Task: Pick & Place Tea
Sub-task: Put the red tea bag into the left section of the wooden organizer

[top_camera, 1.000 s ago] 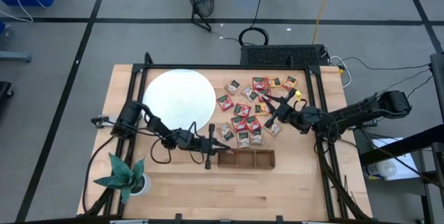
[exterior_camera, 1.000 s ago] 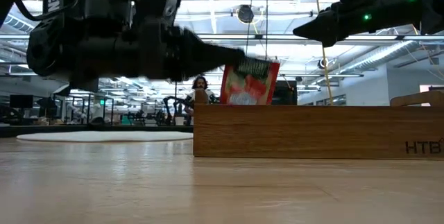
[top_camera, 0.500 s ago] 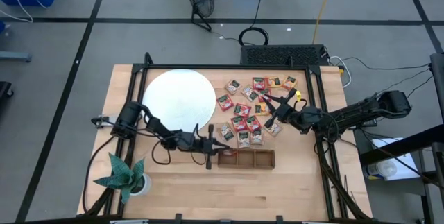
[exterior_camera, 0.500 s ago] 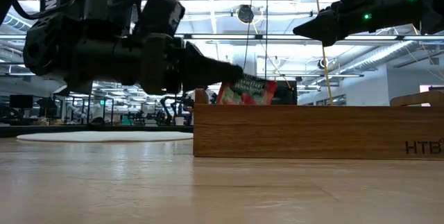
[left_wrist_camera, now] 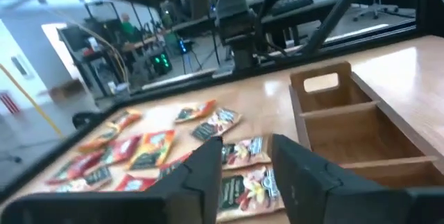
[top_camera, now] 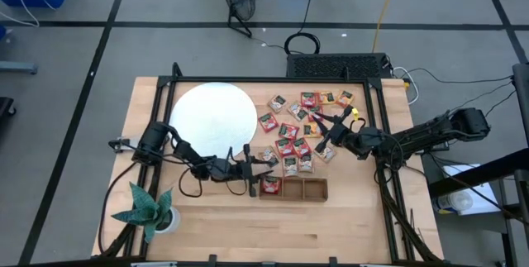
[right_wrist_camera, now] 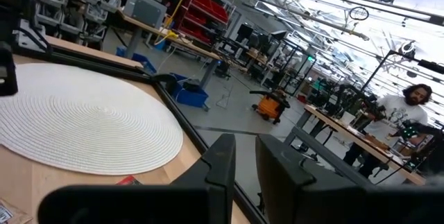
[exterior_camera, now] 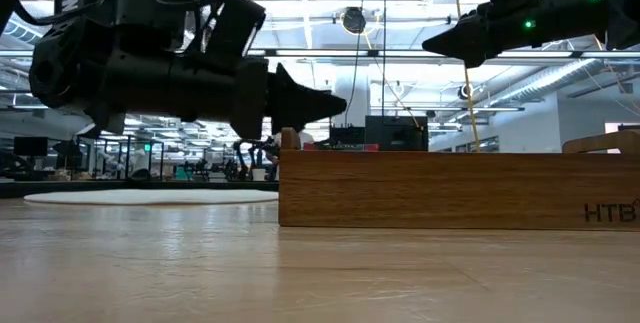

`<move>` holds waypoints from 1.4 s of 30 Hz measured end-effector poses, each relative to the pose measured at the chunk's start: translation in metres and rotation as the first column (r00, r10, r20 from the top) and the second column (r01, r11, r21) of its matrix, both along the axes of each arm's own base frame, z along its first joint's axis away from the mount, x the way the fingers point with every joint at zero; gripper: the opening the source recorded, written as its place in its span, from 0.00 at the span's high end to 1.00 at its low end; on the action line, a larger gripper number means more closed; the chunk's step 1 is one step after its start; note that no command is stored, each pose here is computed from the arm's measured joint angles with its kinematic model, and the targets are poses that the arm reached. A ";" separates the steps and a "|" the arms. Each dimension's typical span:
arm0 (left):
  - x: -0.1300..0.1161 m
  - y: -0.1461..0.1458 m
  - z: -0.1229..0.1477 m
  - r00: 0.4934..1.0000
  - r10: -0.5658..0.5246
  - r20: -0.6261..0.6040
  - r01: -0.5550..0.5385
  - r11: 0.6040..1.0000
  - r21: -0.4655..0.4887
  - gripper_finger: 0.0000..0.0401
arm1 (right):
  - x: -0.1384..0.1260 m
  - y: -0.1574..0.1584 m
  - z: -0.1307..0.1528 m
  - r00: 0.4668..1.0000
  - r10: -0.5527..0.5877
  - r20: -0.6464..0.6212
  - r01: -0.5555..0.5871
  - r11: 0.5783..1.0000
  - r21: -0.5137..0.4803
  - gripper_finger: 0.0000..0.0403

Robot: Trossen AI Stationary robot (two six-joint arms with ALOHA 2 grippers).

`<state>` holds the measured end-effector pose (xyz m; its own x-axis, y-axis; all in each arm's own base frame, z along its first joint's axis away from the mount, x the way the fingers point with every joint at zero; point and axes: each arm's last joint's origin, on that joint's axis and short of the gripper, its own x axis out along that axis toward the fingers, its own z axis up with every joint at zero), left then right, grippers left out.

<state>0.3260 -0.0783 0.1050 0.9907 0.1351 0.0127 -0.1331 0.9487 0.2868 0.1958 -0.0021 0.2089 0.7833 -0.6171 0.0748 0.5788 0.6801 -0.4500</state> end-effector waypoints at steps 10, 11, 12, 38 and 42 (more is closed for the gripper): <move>0.005 0.000 0.055 0.986 0.023 -0.165 -0.020 1.000 0.021 0.60 | 0.000 0.000 0.000 1.000 -0.001 -0.001 0.001 1.000 0.001 0.89; 0.009 0.000 0.066 0.967 0.014 -0.255 -0.011 1.000 0.015 0.62 | 0.000 0.000 0.000 1.000 0.000 0.000 0.000 1.000 0.001 0.89; 0.014 0.000 0.079 0.939 -0.001 -0.345 0.002 1.000 0.003 0.64 | 0.000 0.000 0.000 1.000 -0.001 0.000 0.001 1.000 0.001 0.89; 0.094 -0.028 0.078 0.386 -0.350 -0.854 0.161 0.937 -0.311 1.00 | -0.002 0.000 -0.005 1.000 -0.001 -0.020 0.001 1.000 0.000 0.89; 0.095 -0.028 0.071 0.364 -0.352 -0.862 0.136 0.936 -0.325 1.00 | -0.002 0.000 -0.005 1.000 -0.001 -0.019 0.001 1.000 0.001 0.89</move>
<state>0.4206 -0.1060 0.1757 0.3906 -0.2227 -0.8932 0.3452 0.9349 -0.0821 0.1939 -0.0022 0.2040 0.7839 -0.6181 0.0592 0.5708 0.6797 -0.4607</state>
